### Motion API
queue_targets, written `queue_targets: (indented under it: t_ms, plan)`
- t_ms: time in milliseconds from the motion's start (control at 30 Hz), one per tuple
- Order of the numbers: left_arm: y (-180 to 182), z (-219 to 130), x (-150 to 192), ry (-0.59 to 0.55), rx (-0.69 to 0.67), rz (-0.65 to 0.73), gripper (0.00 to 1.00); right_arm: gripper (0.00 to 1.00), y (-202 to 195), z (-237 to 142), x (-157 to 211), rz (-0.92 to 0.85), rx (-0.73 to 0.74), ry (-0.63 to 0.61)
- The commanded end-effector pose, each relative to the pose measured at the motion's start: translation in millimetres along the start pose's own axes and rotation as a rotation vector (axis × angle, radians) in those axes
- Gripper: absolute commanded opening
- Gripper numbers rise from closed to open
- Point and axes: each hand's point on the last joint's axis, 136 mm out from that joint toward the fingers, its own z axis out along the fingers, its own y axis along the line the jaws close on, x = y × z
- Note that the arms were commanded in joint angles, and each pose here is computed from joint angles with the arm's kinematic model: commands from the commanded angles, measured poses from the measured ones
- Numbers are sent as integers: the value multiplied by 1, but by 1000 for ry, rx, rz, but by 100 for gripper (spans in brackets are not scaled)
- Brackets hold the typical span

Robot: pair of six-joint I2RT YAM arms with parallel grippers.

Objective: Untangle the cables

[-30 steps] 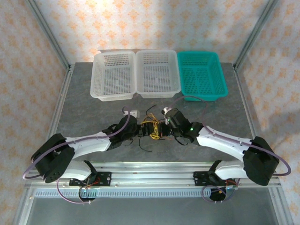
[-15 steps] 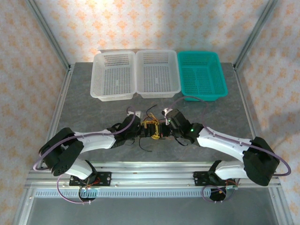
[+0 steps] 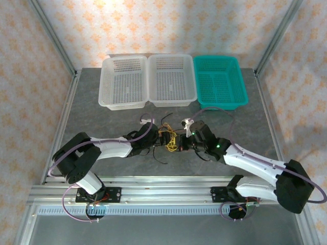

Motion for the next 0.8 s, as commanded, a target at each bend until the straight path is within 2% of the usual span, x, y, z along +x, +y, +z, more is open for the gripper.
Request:
queue_targets:
  t_ms: [0, 767]
  plan:
    - [18, 6, 3, 14, -91, -6, 99, 0, 13, -14, -18, -34, -68, -75]
    - [74, 15, 40, 88, -282, 10, 99, 0, 10, -84, -74, -101, 52, -329]
